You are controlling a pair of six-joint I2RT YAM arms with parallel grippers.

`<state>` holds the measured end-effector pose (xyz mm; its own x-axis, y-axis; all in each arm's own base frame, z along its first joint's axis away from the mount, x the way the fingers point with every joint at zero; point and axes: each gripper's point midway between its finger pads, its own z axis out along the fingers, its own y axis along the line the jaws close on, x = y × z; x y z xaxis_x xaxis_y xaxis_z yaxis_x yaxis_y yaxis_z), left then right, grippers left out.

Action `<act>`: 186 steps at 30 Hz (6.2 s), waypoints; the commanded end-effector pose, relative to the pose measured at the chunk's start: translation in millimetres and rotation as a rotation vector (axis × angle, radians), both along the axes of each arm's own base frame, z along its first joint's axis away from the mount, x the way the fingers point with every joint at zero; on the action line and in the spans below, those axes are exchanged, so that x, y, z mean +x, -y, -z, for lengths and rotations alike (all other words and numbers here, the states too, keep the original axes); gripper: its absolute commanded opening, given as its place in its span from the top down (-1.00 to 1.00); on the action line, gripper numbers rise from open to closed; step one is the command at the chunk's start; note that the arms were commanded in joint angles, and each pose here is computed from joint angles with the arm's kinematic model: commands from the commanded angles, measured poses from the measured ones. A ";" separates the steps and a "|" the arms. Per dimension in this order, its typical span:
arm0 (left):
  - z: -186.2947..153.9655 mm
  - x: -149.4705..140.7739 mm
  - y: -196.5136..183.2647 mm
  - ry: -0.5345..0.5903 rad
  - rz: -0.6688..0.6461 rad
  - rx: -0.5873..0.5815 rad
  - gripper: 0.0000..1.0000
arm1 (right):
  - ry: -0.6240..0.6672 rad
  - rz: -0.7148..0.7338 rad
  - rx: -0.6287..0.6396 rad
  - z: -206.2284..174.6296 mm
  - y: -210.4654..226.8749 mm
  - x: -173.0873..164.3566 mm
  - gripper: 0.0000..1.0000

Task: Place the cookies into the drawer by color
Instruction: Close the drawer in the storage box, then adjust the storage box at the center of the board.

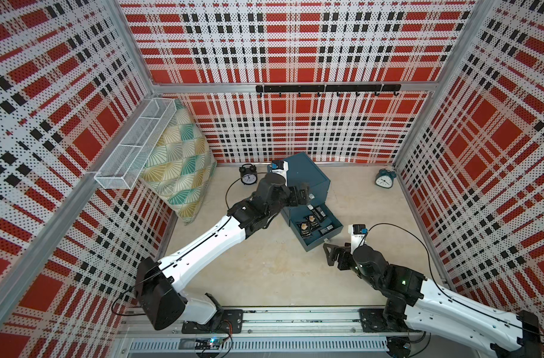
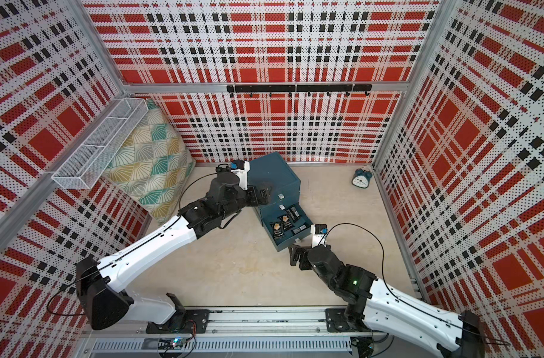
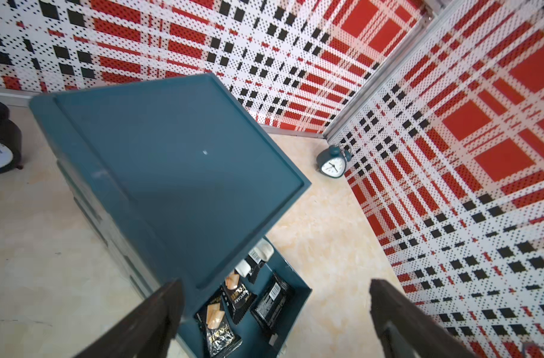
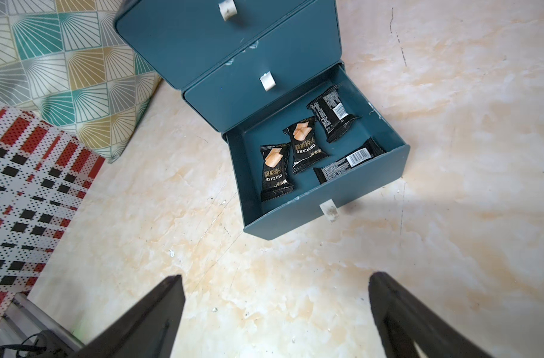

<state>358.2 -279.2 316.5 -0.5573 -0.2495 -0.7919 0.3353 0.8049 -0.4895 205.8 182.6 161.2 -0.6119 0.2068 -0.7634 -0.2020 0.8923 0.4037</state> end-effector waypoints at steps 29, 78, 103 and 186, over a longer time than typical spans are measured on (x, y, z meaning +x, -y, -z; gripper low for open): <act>86.9 95.9 -71.0 -0.243 -0.021 -0.004 -0.72 | -0.211 -0.082 0.169 85.1 -19.8 50.1 -0.02; 117.6 83.9 -57.6 -0.265 0.034 0.076 -0.74 | -0.125 0.003 0.545 65.0 -59.3 162.0 0.58; 91.7 70.4 -42.6 -0.192 0.080 0.057 -0.76 | -0.135 0.098 0.610 78.9 -58.1 183.4 0.66; 70.0 54.2 -24.9 -0.157 0.178 -0.083 -0.31 | 0.011 -0.322 0.227 -106.5 -37.4 139.4 -0.23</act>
<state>423.3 -239.6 225.9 -0.7273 -0.2285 -0.6472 0.3193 0.7221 -0.6137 362.1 214.2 241.6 -0.7190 0.1409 -0.6805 -0.4125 0.7015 0.5811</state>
